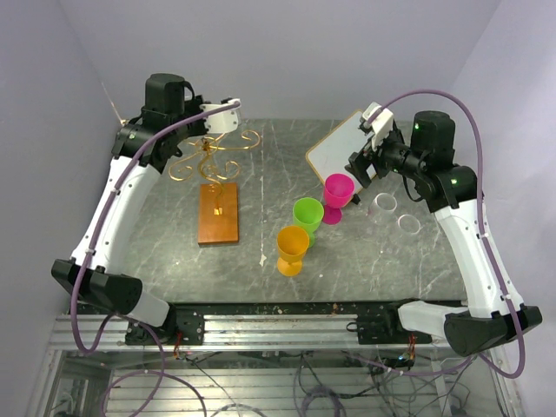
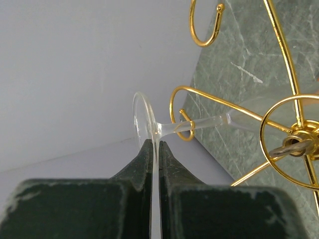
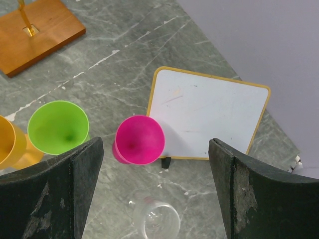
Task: Place the wine glass upside down on the wine glass rack
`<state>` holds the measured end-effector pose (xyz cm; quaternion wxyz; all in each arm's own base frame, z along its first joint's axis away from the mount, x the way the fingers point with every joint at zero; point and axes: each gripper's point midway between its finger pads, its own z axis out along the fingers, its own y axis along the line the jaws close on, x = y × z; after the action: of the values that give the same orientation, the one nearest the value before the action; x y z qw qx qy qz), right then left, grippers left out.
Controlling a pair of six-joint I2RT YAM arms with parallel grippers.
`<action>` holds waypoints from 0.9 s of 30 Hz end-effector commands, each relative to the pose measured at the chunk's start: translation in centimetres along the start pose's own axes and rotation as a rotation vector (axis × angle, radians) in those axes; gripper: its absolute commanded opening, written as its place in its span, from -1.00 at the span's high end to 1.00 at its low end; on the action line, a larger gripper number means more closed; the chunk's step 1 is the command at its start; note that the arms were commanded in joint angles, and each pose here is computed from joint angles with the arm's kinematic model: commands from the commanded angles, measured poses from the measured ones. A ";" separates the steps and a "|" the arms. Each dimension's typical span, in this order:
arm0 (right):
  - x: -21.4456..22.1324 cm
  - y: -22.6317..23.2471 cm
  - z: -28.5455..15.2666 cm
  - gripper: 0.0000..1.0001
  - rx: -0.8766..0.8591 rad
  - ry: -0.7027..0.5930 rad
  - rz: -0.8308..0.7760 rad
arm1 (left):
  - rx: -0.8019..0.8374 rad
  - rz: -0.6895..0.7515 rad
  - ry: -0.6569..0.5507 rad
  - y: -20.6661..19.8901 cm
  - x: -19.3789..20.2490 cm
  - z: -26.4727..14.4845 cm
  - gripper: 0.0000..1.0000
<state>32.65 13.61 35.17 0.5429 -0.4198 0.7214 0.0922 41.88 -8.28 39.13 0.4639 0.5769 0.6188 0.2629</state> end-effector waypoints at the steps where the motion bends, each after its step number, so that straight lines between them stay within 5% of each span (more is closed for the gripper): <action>1: 0.3 0.1 0.1 -0.73 -0.009 0.000 -0.004 | -0.047 0.025 -0.067 1.5 -2.0 -0.2 0.86; 11: 0.5 0.2 0.2 -0.74 -0.010 0.002 -0.002 | -0.095 -0.007 -0.060 1.9 -2.7 1.2 0.86; 27: 0.3 0.2 0.2 -0.75 -0.020 0.001 -0.003 | -0.157 -0.012 0.117 2.0 0.5 1.3 0.86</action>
<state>32.65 13.75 34.47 0.5359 -0.4222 0.7245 0.0984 43.66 -8.65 38.71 0.4627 0.5522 0.6217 0.3074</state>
